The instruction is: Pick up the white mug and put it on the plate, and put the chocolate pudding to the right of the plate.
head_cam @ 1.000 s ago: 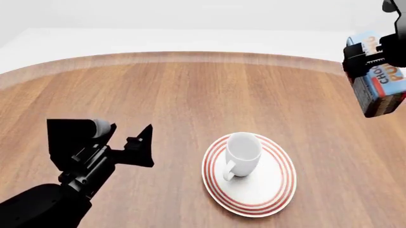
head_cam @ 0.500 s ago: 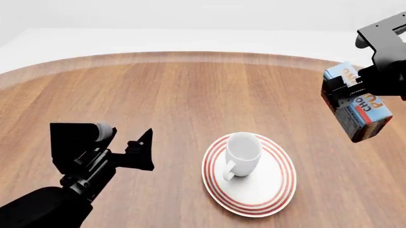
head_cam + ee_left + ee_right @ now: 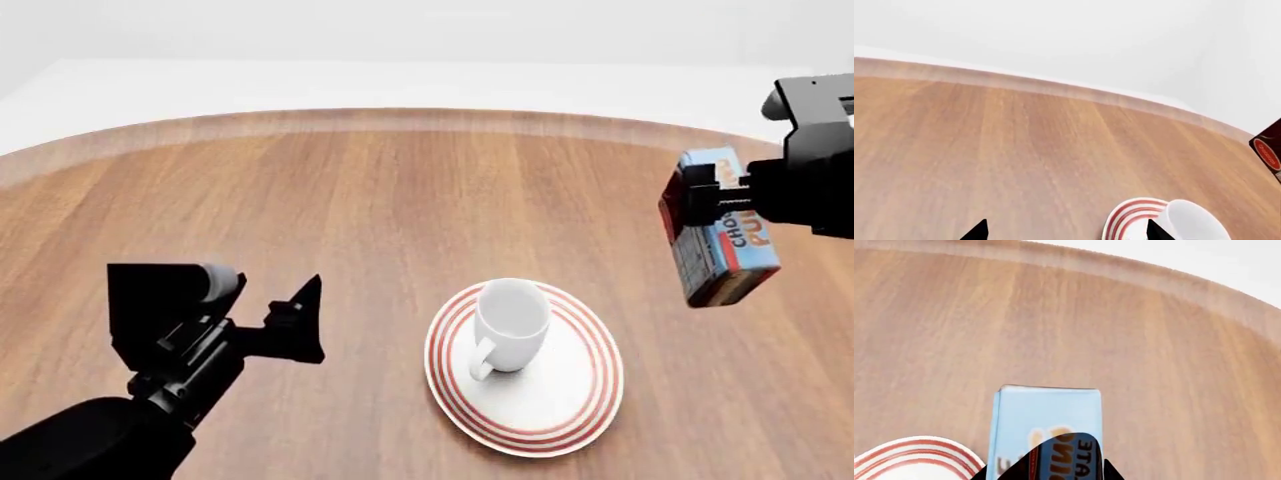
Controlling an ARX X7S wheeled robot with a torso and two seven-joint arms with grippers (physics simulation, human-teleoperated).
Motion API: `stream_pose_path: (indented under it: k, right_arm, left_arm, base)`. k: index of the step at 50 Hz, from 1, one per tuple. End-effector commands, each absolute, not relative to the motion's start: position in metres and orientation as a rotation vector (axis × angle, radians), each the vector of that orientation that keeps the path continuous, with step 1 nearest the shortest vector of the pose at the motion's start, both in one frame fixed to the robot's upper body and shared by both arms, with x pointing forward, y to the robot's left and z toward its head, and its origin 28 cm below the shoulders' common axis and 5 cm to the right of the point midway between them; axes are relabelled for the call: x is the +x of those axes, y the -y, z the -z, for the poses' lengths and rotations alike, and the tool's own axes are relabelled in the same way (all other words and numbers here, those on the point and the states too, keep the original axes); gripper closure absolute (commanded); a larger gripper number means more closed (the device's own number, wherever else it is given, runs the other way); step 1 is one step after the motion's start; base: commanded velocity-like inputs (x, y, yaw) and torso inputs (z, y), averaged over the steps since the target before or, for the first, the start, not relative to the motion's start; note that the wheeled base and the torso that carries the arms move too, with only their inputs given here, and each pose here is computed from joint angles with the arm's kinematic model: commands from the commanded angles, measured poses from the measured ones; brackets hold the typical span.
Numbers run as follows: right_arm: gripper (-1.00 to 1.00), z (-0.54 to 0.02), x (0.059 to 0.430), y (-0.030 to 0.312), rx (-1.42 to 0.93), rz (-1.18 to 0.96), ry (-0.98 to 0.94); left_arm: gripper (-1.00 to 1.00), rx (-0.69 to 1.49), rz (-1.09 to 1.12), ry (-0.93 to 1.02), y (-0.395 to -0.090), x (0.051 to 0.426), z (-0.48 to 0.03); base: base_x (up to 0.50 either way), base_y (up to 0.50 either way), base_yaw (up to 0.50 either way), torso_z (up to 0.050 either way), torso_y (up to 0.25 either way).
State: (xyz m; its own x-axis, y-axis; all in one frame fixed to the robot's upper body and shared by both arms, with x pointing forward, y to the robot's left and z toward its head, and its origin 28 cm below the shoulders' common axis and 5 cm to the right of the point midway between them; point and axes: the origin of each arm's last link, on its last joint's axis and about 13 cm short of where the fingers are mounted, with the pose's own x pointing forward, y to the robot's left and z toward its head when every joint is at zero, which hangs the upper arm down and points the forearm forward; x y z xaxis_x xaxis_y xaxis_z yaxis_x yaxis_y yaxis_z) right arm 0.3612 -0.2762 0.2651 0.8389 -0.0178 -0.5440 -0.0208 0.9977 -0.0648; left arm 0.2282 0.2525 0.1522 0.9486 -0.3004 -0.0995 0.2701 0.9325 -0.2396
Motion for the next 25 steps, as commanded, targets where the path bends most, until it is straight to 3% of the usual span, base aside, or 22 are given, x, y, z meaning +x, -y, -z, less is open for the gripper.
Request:
stream_pose_path:
  k: [1, 25]
  right_arm:
    - [1.00, -0.244, 0.370, 0.274, 0.023, 0.053, -0.591]
    - [1.00, -0.207, 0.375, 0.271, 0.005, 0.063, -0.670]
  left_arm:
    - [-1.00, -0.245, 0.316, -0.102, -0.250, 0.232, -0.153]
    - [-1.00, -0.253, 0.318, -0.112, -0.249, 0.233, -0.148]
  base:
    - [0.00, 0.00, 0.00, 0.000, 0.000]
    - [0.00, 0.00, 0.00, 0.000, 0.000]
